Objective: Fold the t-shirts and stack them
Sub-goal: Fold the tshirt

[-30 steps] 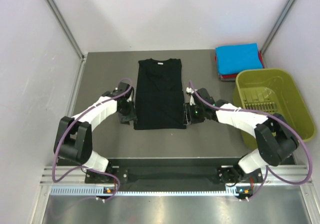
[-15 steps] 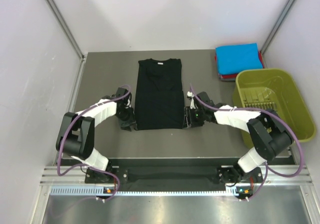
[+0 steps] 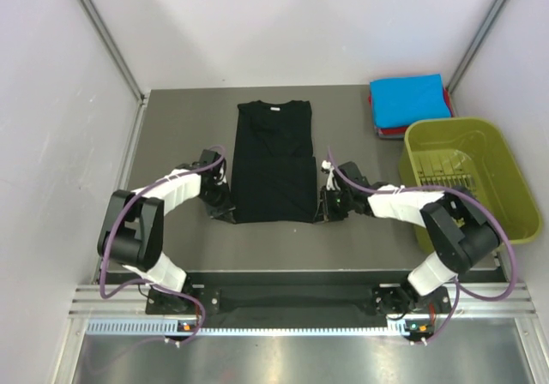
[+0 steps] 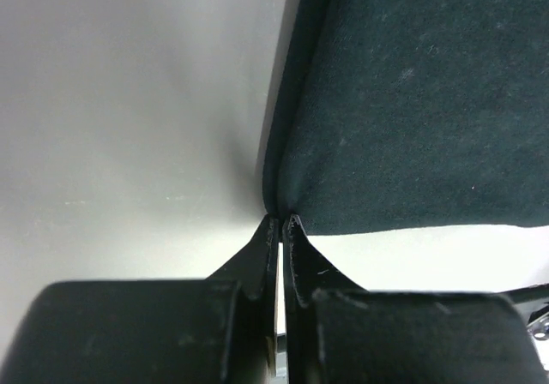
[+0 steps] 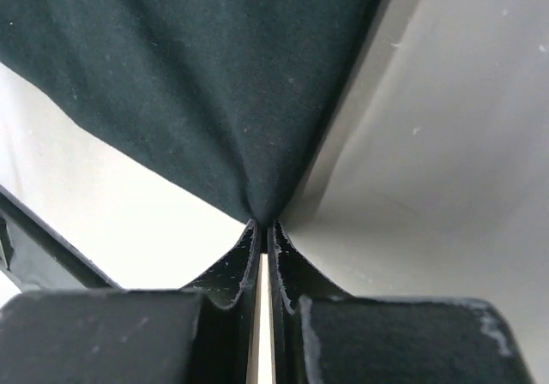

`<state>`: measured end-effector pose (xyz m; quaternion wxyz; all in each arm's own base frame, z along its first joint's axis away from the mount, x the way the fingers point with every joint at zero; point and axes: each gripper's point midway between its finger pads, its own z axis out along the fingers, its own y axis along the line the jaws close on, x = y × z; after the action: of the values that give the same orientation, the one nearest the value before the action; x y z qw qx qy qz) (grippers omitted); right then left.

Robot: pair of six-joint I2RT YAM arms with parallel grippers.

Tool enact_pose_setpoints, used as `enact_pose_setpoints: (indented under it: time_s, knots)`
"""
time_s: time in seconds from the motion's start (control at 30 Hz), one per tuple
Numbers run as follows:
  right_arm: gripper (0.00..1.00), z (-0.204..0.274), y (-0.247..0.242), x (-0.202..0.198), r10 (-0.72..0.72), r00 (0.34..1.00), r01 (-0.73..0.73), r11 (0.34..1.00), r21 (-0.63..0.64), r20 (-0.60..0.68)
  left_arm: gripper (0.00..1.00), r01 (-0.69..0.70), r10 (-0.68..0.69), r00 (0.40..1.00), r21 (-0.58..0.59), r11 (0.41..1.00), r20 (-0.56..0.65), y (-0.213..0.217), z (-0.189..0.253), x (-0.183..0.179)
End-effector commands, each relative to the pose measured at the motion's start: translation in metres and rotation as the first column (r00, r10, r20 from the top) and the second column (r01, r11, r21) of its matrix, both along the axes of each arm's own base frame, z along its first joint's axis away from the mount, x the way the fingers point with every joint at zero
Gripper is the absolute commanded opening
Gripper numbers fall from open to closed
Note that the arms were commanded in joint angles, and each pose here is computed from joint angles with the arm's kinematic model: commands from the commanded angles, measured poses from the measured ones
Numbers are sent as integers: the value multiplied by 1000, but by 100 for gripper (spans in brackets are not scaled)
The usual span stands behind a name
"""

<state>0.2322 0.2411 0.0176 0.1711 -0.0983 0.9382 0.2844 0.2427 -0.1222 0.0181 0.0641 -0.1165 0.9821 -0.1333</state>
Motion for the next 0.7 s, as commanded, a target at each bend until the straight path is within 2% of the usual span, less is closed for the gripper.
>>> enact_pose_setpoints:
  time_s: [0.0,0.13,0.23,0.37,0.53,0.67]
  knots:
    - [0,4,-16,-8,-24,1000,24,999,-43,14,0,2,-3,1000,53,999,28,7,12,0]
    - [0,12,-39,-22,-65,997,67,993,-98,31,0,2,-9,996,76,997,93,6,36,-12]
    - [0,10,-60,-40,-117,993,118,981,-152,11,0,10,-16,997,73,997,79,2,37,-32]
    - [0,12,-71,-57,-151,989,149,977,-150,0,0,36,-41,997,77,996,72,-9,38,-54]
    - [0,21,-82,-66,-183,983,183,971,-153,17,0,49,-51,995,23,999,85,-32,47,-82]
    - [0,30,-88,-77,-215,976,215,964,-155,18,0,39,-42,995,33,999,93,-32,54,-109]
